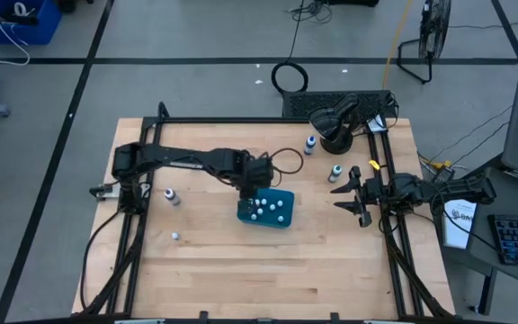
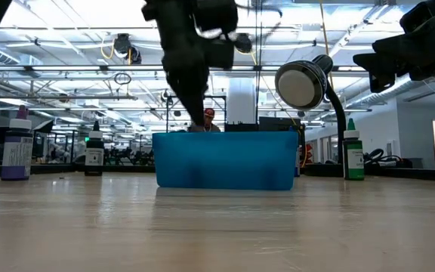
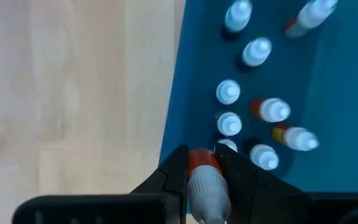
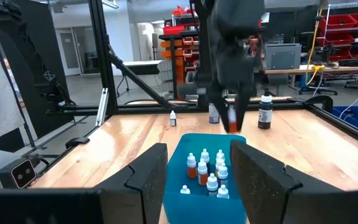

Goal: Pick & Place food coloring
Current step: Put the small orange food coloring bottle into the blue bin

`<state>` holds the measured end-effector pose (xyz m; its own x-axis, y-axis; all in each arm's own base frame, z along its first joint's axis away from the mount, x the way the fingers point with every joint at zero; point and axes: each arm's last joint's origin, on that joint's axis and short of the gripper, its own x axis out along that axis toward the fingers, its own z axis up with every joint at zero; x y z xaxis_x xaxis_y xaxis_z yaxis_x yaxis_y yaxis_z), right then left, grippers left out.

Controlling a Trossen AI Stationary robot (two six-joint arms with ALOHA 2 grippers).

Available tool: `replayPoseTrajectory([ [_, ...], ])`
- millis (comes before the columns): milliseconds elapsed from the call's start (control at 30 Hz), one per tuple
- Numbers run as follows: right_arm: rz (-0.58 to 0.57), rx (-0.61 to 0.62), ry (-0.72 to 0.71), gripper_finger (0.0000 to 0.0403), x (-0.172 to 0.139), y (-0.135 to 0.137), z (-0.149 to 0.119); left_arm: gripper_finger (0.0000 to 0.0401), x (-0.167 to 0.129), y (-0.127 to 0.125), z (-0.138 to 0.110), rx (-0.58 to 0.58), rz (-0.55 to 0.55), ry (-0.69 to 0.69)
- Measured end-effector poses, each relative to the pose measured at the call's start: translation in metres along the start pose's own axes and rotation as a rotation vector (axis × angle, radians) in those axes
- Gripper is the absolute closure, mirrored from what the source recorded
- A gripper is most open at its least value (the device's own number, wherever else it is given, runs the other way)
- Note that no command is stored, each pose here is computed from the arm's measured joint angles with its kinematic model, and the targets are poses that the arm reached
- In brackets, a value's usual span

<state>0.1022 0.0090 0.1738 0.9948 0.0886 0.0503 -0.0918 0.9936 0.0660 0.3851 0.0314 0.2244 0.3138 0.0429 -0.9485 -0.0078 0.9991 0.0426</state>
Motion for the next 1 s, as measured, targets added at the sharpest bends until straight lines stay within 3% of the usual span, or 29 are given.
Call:
replayPoseTrajectory([
  [400, 0.0, 0.0, 0.001, 0.0237, 0.0, 0.0, 0.0, 0.034, 0.063, -0.002, -0.005, 0.006, -0.032, 0.155],
  [800, 0.0, 0.0, 0.001, 0.0237, 0.0, 0.0, 0.0, 0.0337, 0.067, -0.005, -0.002, 0.008, -0.077, 0.124],
  [1000, 0.0, 0.0, 0.001, 0.0238, 0.0, 0.0, 0.0, 0.0299, 0.063, -0.005, -0.001, -0.004, -0.081, 0.115],
])
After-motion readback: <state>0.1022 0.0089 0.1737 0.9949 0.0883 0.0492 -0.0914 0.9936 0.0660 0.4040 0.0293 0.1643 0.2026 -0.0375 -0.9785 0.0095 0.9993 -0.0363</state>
